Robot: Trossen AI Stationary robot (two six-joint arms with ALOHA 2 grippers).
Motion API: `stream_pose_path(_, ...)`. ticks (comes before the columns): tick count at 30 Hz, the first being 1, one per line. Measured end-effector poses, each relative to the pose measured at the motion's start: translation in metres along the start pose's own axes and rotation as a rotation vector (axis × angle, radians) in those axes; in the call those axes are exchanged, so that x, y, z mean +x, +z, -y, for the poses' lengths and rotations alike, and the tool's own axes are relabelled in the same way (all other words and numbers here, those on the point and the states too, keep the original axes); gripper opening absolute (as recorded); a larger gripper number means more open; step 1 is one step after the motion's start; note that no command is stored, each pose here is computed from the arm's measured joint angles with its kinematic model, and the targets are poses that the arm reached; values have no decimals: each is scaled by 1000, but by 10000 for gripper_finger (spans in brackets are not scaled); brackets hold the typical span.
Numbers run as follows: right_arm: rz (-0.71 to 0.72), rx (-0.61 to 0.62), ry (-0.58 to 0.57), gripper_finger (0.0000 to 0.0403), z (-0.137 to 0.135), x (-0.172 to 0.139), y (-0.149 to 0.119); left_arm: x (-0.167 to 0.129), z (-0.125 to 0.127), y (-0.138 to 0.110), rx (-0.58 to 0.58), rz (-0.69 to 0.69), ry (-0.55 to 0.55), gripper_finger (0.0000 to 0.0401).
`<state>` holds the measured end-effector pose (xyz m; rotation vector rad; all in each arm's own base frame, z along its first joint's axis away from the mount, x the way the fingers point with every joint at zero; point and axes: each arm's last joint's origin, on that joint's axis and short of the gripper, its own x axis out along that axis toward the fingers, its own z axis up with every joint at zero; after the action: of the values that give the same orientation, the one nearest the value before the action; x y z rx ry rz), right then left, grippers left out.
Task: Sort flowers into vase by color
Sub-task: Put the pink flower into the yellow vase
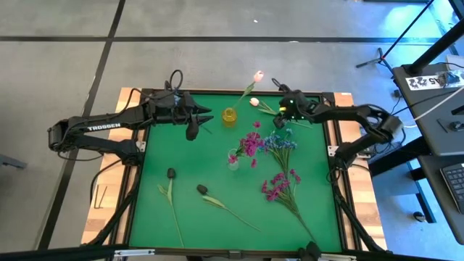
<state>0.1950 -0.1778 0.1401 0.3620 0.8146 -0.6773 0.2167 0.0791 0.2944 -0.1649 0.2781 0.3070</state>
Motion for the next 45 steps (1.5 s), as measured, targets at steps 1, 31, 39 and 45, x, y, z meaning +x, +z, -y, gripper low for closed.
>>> stream_pose_path(1, -16, -10, -3, 218, 0, 4, 0, 0, 0, 0, 0, 0, 0, 143)
stream_pose_path(31, -145, 18, -24, 26, 0, -3, 2, 0, 2, -1, -19, -10, -8, 143)
stream_pose_path(39, 23, 44, -17, 15, -3, -56, 19, 0, 3, -1, -18, -10, -12, 143)
stream_pose_path(45, 225, 67, 16, 10, -5, -108, 27, 0, 11, 2, -7, 25, -47, 143)
